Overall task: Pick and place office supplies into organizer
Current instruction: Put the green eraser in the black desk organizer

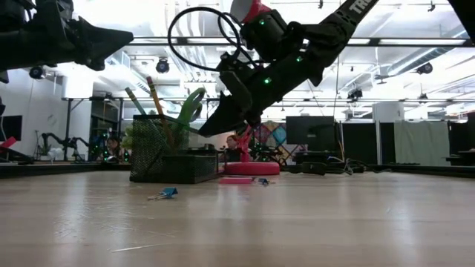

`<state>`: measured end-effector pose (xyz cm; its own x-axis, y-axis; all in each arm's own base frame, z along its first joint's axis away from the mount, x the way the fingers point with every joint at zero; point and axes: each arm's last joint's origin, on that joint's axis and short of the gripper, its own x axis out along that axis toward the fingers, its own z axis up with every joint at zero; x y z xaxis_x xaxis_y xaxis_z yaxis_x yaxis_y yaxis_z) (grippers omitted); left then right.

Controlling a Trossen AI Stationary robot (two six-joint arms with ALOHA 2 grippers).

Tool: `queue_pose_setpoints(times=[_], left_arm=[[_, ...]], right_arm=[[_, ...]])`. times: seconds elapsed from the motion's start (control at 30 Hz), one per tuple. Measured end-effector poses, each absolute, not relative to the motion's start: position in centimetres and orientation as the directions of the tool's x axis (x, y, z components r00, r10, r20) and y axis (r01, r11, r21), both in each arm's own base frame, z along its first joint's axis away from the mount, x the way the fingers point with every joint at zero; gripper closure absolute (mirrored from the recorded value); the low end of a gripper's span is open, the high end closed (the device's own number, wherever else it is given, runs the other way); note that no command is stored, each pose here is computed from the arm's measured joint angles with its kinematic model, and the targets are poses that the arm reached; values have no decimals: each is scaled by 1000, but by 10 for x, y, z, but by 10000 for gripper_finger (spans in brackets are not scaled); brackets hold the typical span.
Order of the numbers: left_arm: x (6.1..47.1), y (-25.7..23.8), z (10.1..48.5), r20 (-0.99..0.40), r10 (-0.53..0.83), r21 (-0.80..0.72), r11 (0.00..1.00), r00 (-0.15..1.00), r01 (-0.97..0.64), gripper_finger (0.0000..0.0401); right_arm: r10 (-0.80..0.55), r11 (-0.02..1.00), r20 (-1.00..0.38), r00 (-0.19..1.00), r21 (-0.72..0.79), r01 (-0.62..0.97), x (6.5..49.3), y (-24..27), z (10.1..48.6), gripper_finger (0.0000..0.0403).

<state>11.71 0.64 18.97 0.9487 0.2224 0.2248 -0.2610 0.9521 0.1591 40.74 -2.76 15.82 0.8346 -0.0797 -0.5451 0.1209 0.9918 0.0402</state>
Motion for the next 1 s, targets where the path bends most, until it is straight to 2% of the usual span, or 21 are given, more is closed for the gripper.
queue_pose_setpoints(times=[0.43,1.0], left_arm=[[117,6,190,225,223,159,952,949,-261,401],[117,6,190,225,223,160,952,949,-261,401]], right_arm=[[-74,990,-552,830,58,127,407,-28,157,335],[-162,950,-567,808,133,284,406,-30,154,335]])
